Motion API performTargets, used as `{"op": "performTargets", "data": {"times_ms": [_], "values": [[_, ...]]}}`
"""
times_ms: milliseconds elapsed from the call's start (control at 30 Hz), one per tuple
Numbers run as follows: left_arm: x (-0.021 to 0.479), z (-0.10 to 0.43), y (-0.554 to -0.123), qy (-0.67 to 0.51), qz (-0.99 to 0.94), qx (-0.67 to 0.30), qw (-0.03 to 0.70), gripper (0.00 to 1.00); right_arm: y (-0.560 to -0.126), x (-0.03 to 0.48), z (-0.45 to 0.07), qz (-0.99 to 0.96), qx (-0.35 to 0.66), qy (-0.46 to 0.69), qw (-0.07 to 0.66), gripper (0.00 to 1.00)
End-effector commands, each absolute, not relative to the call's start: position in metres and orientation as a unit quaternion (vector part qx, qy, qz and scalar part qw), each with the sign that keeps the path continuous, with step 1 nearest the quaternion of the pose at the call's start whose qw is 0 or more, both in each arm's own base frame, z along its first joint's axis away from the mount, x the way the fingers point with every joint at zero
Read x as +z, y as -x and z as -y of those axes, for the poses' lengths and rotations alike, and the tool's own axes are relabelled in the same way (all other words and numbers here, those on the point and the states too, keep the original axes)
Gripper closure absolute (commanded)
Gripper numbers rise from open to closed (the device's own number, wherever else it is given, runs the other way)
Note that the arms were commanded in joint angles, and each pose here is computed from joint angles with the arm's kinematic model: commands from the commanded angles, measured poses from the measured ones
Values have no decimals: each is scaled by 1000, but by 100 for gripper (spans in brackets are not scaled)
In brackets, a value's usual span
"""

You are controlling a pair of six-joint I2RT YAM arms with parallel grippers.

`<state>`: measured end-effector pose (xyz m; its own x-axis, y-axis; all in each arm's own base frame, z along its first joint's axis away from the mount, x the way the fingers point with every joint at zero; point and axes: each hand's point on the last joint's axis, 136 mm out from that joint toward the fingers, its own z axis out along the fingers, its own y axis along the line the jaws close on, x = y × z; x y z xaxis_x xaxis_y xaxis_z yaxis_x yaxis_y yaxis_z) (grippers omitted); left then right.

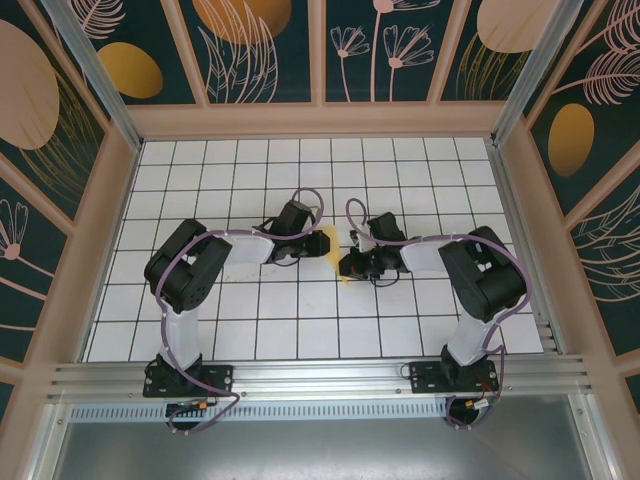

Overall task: Fold a paper plane with a square sheet of paper (pick it up from the middle)
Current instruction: Fold the wing for the fifth time at the center of the table.

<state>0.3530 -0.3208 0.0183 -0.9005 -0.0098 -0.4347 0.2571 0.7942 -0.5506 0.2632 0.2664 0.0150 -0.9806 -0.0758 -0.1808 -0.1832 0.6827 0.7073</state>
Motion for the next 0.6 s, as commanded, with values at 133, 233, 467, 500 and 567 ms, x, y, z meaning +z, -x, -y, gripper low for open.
{"op": "performTargets", "data": {"times_ms": [133,233,467,500,567], "values": [[-3,285,-377,-48,-931,-287,220,80,-220,-38,-227,-951,306,44,-8,96],[-6,271,-388,-30,-932,-287,221,80,-215,-41,-224,-952,303,42,-14,95],[-9,253,-414,-11,-934,-273,229,80,-211,-44,-221,-953,301,40,-19,95],[-10,250,-417,-9,-935,-270,230,80,-211,-44,-221,-952,301,39,-19,95],[-12,246,-422,-6,-937,-264,231,80,-211,-43,-221,-952,302,39,-18,95]]}}
